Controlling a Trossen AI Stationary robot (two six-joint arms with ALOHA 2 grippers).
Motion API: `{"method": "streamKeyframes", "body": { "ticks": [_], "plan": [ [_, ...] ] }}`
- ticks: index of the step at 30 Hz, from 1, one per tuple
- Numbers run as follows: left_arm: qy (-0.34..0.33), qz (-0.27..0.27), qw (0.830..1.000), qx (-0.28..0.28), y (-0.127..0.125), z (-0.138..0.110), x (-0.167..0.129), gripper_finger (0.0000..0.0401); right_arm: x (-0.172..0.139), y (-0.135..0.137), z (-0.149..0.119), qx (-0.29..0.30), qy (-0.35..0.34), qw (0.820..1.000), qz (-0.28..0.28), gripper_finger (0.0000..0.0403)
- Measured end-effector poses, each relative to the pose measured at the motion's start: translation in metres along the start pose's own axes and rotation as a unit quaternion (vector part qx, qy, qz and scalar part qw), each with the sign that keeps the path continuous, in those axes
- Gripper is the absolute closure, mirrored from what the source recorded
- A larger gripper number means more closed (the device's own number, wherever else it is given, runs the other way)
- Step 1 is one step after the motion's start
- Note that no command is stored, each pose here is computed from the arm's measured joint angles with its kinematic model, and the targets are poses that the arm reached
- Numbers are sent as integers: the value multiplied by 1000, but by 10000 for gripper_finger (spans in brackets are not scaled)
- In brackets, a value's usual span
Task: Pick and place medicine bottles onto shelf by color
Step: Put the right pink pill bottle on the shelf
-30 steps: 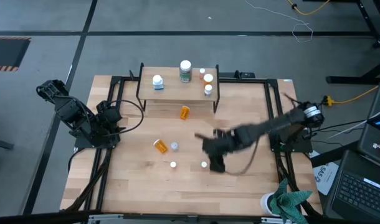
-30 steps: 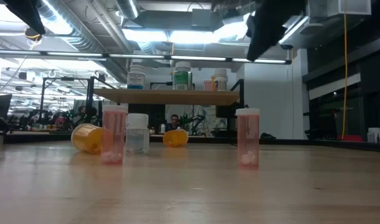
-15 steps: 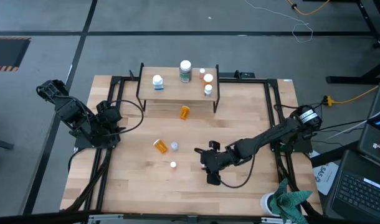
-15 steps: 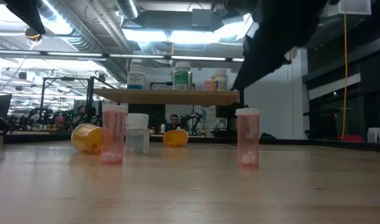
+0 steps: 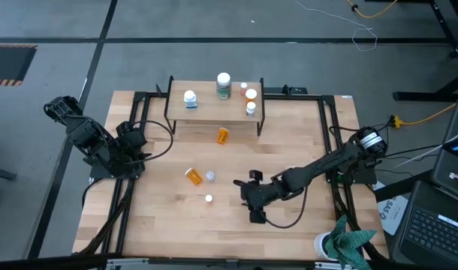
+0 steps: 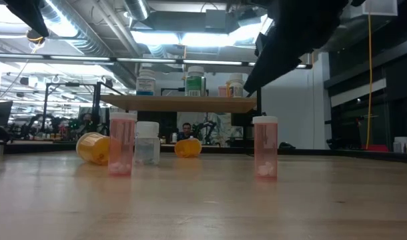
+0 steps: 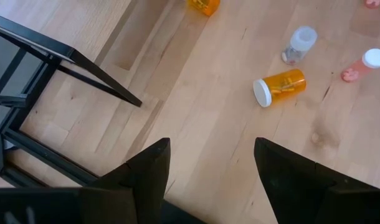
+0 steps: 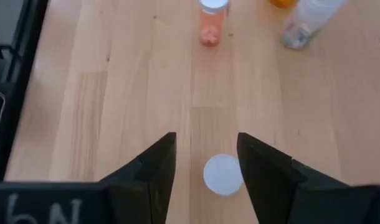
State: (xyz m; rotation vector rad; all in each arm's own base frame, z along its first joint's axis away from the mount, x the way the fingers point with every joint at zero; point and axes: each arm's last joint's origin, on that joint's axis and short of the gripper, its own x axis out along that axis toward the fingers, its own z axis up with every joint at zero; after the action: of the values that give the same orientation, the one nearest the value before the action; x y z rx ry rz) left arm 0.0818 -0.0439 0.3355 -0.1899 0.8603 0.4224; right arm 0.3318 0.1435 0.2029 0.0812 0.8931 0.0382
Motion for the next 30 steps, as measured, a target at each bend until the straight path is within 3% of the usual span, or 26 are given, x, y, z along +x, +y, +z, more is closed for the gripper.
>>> {"method": "streamKeyframes", "body": {
  "ticks": [4,13,23,30],
  "plan": [
    [0,0,1000,0,0,0,0,173,2,-4,-2,43,10,999,7,215],
    [0,0,1000,0,0,0,0,173,5,-5,-7,40,20,999,6,147],
    [0,0,1000,0,0,0,0,173,26,-5,-17,-29,49,998,-4,150],
    [0,0,1000,1,0,0,0,173,26,-5,-17,-32,49,998,-4,151]
  ]
}}
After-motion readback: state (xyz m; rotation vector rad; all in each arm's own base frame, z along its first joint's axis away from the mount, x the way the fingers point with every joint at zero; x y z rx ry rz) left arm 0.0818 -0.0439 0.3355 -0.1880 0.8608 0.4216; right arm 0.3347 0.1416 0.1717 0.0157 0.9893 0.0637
